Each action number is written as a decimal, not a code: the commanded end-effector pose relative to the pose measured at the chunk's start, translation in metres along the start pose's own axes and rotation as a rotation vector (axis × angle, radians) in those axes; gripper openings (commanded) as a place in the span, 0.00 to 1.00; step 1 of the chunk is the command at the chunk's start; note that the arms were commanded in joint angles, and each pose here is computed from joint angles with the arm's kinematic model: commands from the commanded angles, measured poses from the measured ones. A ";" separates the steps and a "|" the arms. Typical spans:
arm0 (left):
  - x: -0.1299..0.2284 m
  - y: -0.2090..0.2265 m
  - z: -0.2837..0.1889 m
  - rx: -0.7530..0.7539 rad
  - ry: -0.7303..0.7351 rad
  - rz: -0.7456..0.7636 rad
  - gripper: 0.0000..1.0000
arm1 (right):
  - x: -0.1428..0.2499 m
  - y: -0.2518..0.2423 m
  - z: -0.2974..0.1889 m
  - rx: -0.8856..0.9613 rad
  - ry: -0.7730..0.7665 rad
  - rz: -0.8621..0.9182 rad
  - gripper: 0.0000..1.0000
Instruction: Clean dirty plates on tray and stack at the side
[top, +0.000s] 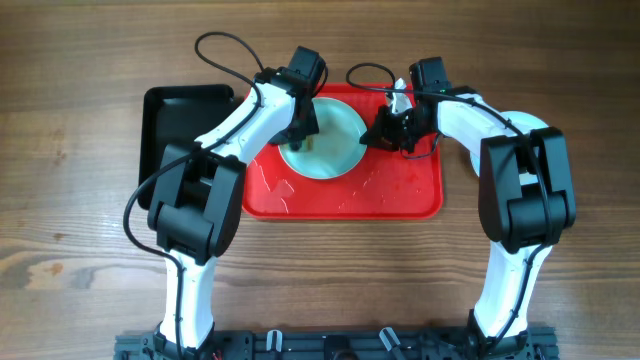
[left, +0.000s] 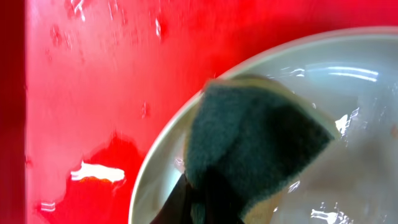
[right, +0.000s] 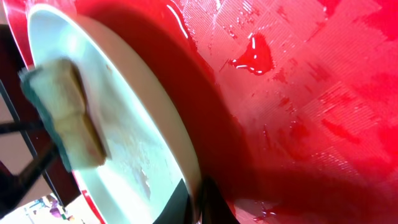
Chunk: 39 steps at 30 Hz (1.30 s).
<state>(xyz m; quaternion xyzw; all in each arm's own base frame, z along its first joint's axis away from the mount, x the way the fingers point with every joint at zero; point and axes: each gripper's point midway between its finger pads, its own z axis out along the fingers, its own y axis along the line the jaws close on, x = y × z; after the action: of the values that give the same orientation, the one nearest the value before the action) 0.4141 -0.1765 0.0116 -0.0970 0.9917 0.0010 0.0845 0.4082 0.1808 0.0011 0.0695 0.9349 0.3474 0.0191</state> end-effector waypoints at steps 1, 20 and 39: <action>0.042 -0.030 -0.003 0.239 0.227 0.114 0.04 | 0.003 -0.021 0.011 0.057 0.016 0.037 0.04; -0.030 0.027 -0.140 0.472 -0.052 0.059 0.04 | -0.001 -0.019 0.011 0.050 -0.001 0.017 0.04; -0.012 0.108 -0.138 0.110 -0.023 -0.014 0.04 | -0.013 -0.013 0.009 0.036 -0.043 -0.046 0.04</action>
<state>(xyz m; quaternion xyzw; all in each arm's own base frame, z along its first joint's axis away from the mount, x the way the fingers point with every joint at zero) 0.3816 -0.0902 0.1484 -0.0963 0.9858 -0.1025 0.0919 0.4258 0.1797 0.0011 0.0529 0.9358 0.3431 0.0618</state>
